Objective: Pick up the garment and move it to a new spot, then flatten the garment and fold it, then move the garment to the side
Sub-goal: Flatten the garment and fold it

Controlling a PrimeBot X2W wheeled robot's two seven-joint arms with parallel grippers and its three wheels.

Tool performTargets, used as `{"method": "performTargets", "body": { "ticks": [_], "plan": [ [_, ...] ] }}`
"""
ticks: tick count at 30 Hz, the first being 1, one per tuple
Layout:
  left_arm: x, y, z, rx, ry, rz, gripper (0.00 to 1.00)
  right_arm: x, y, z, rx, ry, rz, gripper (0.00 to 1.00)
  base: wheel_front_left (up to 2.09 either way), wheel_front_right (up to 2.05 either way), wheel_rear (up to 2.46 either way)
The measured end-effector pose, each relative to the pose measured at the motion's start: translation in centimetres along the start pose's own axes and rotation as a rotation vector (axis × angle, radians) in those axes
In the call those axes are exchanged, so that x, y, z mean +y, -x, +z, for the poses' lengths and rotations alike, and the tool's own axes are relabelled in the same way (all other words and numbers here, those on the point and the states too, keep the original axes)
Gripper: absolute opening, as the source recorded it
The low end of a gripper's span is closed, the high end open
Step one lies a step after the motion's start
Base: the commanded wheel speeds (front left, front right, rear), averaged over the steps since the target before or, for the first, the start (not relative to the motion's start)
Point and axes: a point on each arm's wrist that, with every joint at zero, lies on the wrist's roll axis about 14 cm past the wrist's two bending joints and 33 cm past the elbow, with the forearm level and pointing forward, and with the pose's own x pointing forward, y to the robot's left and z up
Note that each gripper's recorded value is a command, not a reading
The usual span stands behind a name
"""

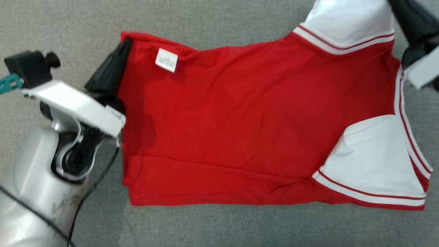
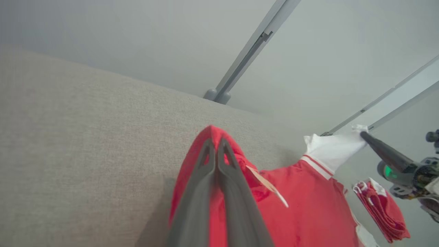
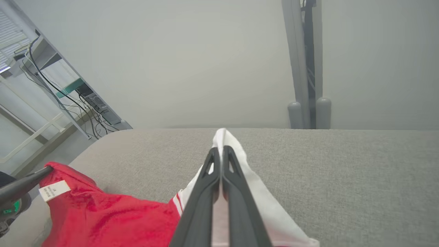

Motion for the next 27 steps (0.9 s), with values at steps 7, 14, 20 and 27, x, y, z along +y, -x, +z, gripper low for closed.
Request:
{"method": "performTargets", "body": {
  "ticks": [7,14,20,27],
  "plan": [
    [-1.7,4.4,-1.1,0.006,0.239,-0.037,0.0,1.5,7.5,-2.2,-0.036,-0.177,0.003,0.0,0.0,0.0,0.0],
    [-1.3,8.7,-2.2,0.003,0.432,0.01,0.0,1.1,14.9,-5.8,-0.024,-0.341,-0.117,0.0,0.0,0.0,0.0],
    [0.4,10.5,-5.4,0.056,0.508,0.108,0.0,1.5,17.1,-9.7,0.006,-0.456,-0.199,0.0,0.0,0.0,0.0],
    [1.2,11.2,-9.0,0.14,0.506,0.177,0.48,0.2,17.7,-10.7,-0.023,-0.43,-0.273,1.0,0.0,0.0,0.0]
  ]
}}
